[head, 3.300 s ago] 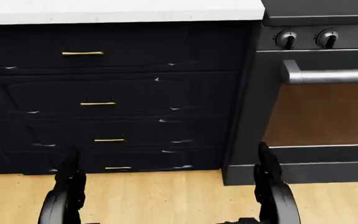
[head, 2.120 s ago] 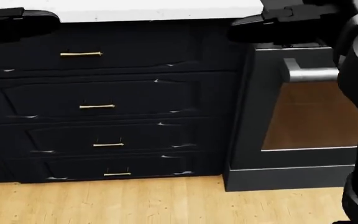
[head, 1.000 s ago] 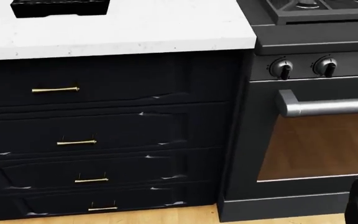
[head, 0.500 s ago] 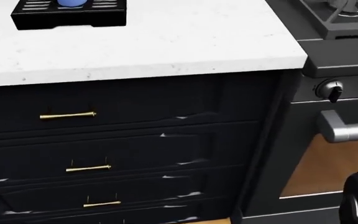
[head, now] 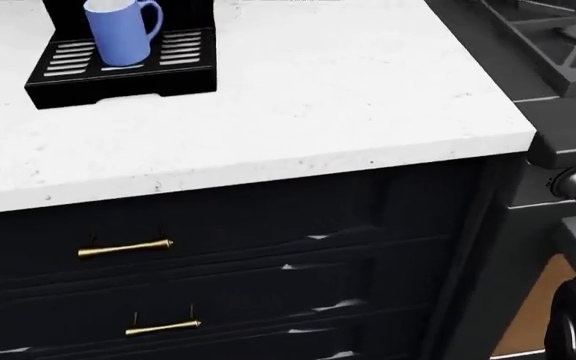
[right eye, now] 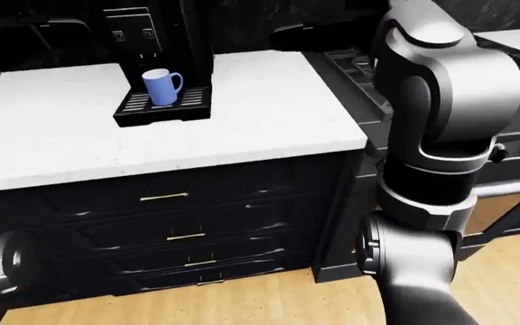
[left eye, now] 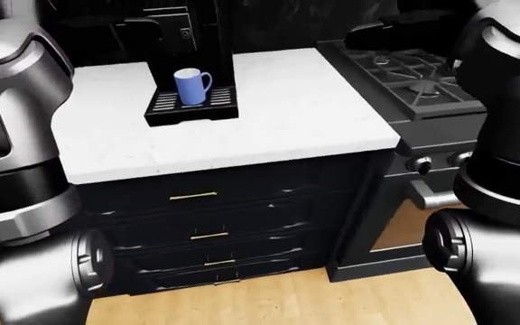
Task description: Press the button on the coffee machine to serve coffee.
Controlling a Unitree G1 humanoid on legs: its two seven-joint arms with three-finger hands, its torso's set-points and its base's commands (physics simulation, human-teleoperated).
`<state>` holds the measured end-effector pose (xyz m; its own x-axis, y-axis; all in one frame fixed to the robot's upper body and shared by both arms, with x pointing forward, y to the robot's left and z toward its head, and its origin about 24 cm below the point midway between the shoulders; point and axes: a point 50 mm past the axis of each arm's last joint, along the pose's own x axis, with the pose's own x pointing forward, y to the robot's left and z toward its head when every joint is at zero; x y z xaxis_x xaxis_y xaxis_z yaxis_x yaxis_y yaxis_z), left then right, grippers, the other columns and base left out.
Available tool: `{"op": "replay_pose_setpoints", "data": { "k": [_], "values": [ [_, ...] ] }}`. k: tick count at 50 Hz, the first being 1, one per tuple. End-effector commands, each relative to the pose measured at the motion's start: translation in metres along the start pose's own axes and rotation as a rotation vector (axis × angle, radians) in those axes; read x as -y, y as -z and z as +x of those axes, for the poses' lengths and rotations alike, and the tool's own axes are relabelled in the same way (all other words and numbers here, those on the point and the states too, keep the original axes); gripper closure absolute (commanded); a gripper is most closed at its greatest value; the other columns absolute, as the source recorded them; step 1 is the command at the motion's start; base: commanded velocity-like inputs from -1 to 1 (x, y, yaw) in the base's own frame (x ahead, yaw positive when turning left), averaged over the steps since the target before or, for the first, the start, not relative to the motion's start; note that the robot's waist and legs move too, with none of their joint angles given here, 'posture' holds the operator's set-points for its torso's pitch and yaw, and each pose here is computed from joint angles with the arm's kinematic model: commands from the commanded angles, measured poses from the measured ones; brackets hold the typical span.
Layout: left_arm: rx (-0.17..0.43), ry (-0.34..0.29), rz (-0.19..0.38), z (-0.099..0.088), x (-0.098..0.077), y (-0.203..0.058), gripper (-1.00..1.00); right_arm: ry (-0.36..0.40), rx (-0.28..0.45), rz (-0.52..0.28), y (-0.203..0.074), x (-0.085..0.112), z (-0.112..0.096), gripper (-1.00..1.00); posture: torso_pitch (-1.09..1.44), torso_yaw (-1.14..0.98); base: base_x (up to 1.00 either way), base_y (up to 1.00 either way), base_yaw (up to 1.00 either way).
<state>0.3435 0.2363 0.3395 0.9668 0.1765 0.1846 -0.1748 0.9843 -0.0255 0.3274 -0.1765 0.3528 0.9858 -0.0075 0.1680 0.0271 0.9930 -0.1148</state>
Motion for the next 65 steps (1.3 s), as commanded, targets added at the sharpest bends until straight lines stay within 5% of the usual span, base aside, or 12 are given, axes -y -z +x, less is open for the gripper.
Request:
{"op": "replay_pose_setpoints", "data": {
  "k": [1, 65],
  "values": [
    [0.076, -0.007, -0.004, -0.004, -0.002, -0.019, -1.00, -0.003, 0.079, -0.001, -0.017, -0.001, -0.005, -1.00, 0.00, 0.00, 0.00, 0.75, 0.00],
    [0.064, -0.005, -0.017, -0.004, -0.001, -0.011, -1.00, -0.031, 0.079, -0.002, -0.008, -0.010, 0.000, -1.00, 0.00, 0.00, 0.06, 0.03, 0.10]
  ]
}}
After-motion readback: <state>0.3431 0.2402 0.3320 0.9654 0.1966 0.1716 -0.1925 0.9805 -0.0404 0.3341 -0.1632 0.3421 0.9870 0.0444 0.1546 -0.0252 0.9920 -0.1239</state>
